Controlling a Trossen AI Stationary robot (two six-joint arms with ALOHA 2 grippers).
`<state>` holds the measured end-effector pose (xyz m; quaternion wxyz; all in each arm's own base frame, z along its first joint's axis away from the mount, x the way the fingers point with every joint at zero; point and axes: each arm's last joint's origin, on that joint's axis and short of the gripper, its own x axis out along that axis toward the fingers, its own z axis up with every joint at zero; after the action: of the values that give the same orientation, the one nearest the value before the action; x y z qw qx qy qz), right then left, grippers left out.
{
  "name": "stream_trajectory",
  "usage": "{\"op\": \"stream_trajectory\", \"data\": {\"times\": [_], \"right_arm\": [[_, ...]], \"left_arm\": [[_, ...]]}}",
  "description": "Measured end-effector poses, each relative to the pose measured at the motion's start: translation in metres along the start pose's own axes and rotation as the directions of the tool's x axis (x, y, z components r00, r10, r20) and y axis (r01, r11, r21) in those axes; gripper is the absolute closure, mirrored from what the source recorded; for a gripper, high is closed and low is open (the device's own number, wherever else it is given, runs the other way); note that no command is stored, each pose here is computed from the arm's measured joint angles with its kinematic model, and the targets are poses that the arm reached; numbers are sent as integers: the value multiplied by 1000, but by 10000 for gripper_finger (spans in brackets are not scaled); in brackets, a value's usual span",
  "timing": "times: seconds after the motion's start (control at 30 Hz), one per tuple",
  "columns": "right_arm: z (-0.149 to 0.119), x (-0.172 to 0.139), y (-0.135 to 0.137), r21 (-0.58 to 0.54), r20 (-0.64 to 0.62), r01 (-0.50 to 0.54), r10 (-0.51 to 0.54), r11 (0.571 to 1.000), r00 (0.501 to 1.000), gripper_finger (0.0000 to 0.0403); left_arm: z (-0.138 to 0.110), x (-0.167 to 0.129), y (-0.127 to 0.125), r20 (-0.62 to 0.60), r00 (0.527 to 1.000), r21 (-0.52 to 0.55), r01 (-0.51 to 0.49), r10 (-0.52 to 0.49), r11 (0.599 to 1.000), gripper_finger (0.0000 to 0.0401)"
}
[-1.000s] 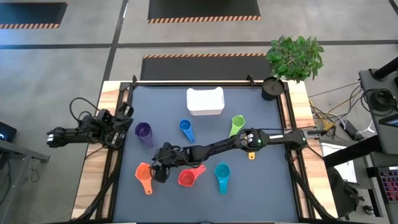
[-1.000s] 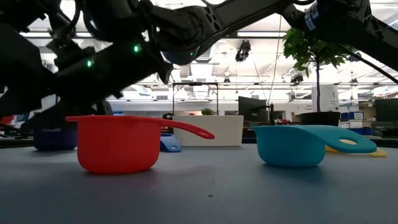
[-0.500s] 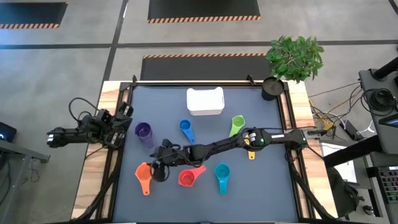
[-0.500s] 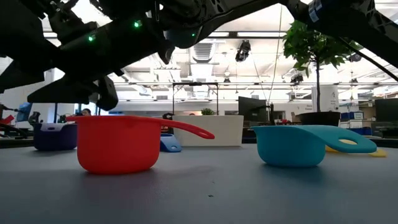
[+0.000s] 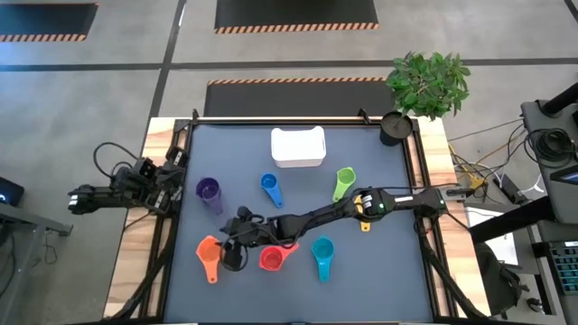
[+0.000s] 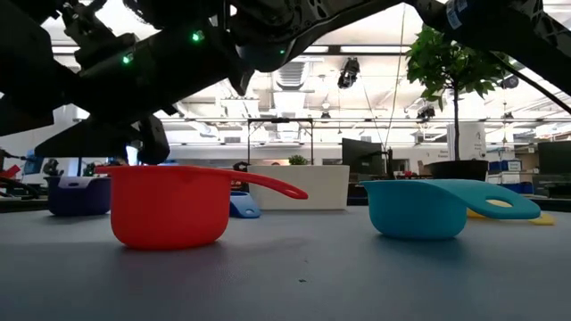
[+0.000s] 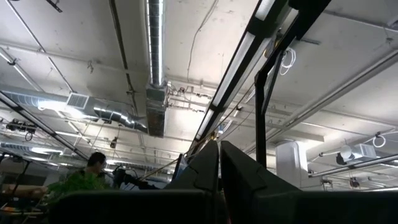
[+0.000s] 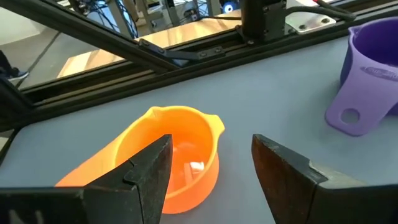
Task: Nest measuring cups in basket
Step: Stack the orange measuring cup on top of the purple measuring cup
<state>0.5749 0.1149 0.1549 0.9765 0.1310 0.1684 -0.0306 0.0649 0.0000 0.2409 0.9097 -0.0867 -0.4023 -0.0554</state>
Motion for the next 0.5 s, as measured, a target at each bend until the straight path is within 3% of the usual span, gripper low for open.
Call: {"op": "stream_trajectory", "data": {"times": [0.5], "right_arm": [[-20,2,-2,46,28,-24,23,999,999,193]], "left_arm": [[0,0,0,1,1000,0,0,0,1000,401]]}}
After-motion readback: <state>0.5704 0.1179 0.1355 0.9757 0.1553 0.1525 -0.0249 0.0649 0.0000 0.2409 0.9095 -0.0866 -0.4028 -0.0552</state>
